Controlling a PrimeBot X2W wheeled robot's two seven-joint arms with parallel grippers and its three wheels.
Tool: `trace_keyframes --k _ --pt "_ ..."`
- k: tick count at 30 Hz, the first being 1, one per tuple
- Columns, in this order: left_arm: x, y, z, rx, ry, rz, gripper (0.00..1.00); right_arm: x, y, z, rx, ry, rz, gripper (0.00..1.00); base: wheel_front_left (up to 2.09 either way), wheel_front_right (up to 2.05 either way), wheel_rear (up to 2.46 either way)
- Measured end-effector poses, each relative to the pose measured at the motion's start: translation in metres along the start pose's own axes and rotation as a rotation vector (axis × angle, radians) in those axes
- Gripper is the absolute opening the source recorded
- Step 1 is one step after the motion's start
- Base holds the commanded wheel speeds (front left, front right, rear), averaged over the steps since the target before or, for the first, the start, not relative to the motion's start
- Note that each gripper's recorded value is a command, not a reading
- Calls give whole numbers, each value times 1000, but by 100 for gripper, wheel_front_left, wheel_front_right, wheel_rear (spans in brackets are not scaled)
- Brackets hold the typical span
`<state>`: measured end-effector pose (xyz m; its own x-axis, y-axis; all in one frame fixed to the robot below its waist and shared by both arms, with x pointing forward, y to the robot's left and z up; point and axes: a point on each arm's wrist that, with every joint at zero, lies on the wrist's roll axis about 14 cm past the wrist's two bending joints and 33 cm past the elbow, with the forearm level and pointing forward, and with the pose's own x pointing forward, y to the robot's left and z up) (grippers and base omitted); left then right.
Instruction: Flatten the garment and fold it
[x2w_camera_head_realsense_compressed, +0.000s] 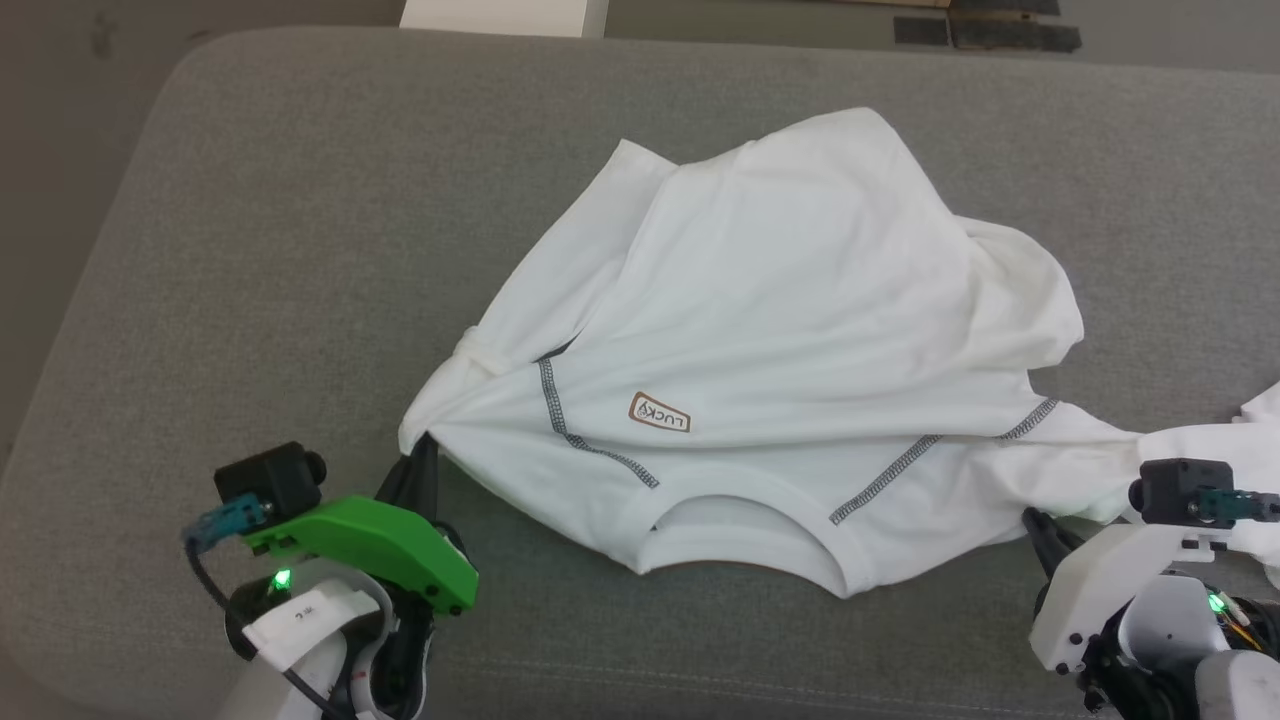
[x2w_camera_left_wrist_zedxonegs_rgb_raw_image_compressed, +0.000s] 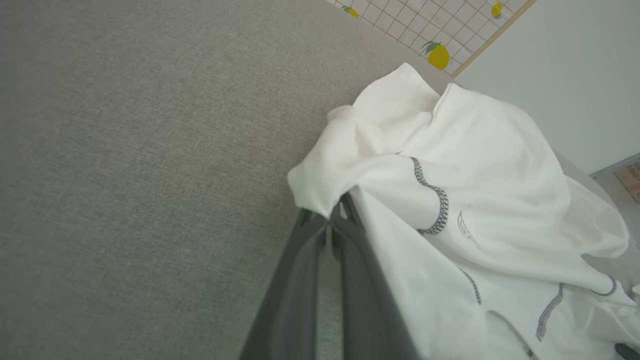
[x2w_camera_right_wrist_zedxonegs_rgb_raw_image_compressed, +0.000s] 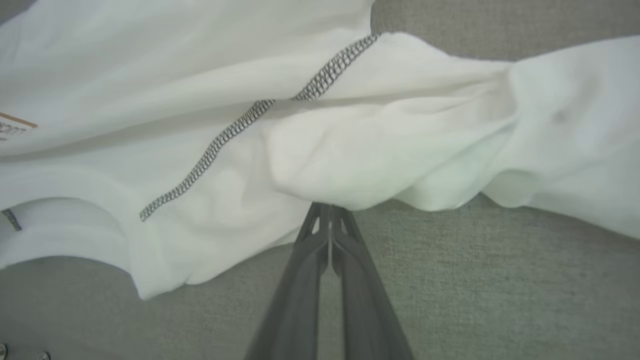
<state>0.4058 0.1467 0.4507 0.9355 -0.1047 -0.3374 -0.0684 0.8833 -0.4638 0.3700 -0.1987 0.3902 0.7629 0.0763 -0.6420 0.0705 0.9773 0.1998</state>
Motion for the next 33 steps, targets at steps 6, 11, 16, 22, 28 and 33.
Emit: trace_keyframes --k 6,11,16,22,28,33 --pt "-20 -47 54 -90 -144 -191 0 -43 3 55 -38 -191 2 0 0 0 0" --pt "-47 -89 102 -67 -226 -364 0 -94 8 120 -129 -402 -36 0 0 0 0" --pt "-68 -138 146 -5 -271 -539 0 -133 18 179 -215 -566 -66 0 0 0 0" --pt "-69 -182 198 6 -302 -669 0 -156 24 261 -315 -716 -85 0 0 0 0" --pt "-31 -195 244 -15 -339 -644 0 -148 39 335 -400 -781 -93 0 0 0 0" --pt "16 -193 275 -16 -371 -576 0 -128 54 387 -466 -817 -114 0 0 0 0"
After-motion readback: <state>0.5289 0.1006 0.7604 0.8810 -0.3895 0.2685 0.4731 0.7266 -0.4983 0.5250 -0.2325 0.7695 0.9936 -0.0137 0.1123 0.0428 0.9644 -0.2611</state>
